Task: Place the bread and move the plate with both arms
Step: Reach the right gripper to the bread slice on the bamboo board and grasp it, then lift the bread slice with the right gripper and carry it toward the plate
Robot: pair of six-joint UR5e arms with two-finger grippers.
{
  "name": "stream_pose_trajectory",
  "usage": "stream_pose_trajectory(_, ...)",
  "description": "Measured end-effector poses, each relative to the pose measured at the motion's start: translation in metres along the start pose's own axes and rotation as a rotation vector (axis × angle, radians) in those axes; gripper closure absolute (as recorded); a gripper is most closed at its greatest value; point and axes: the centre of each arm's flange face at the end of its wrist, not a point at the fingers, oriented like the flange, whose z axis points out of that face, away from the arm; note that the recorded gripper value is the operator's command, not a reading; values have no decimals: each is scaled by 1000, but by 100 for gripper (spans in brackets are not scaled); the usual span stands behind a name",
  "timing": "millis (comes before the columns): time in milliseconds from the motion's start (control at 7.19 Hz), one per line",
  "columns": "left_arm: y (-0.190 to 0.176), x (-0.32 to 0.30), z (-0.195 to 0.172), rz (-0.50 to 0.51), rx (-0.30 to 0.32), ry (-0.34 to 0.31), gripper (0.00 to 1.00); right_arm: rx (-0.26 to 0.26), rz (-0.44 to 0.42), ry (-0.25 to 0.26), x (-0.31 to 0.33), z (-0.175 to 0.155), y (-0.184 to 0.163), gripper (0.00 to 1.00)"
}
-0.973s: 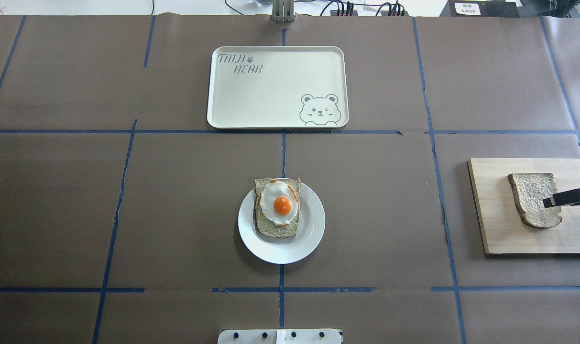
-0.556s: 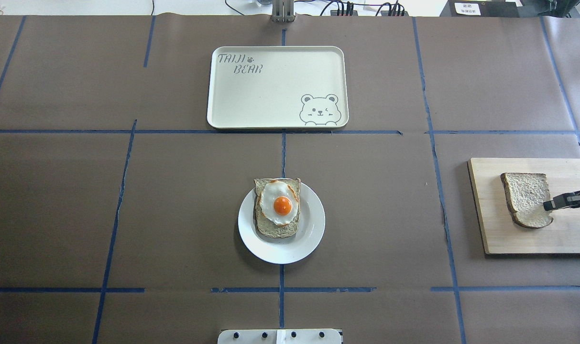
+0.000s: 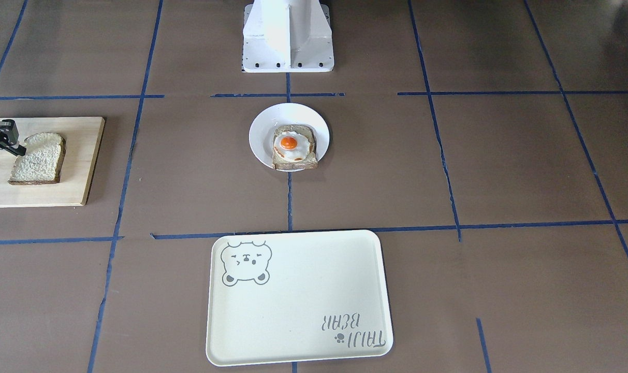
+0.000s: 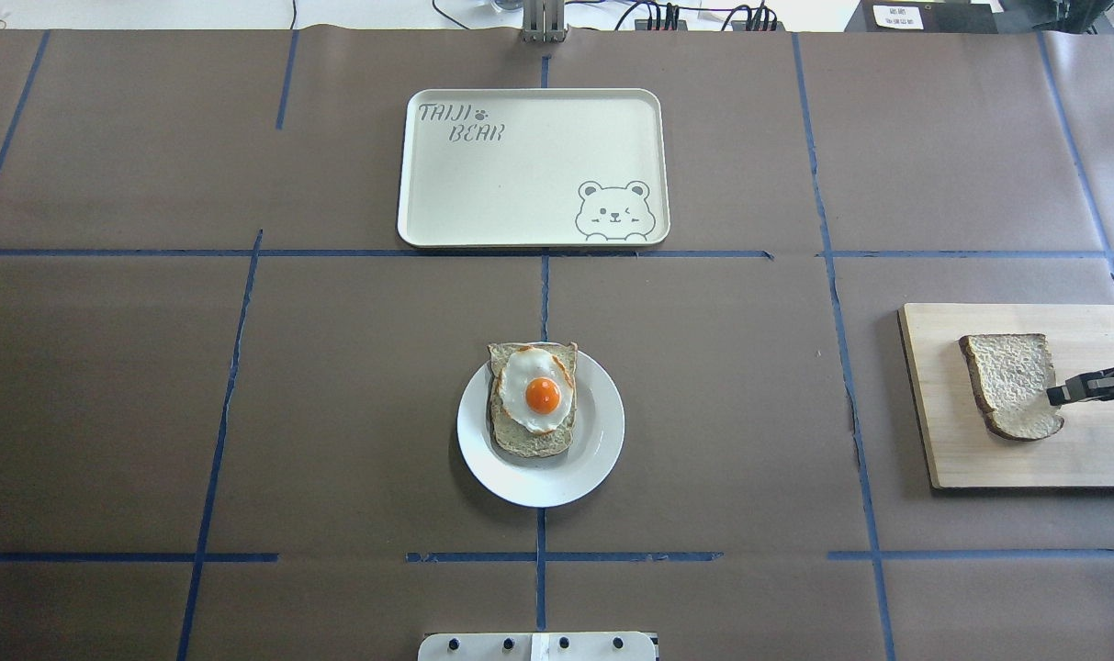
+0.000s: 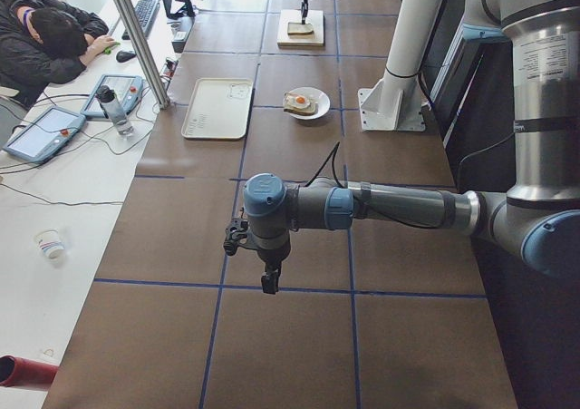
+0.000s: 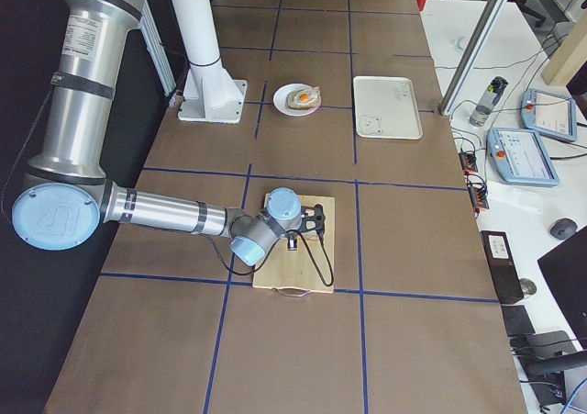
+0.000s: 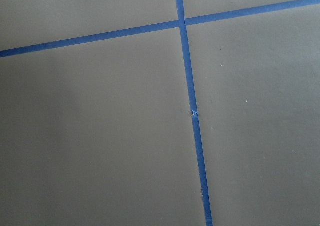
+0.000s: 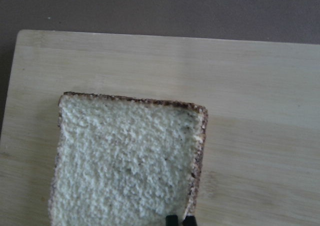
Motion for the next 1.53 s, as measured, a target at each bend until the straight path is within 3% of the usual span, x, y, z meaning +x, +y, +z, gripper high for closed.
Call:
stream_pose_trajectory(556, -1, 1, -1, 1, 2, 0, 0, 8, -13, -34, -17, -13, -2, 100)
stream_pose_trajectory(973, -1, 1, -1, 2, 3, 0, 0, -11, -8, -167, -46, -49, -19, 100)
stream_pose_trajectory(1529, -1, 1, -1, 3, 3, 0, 0, -4, 73, -345, -197, -61, -115, 100)
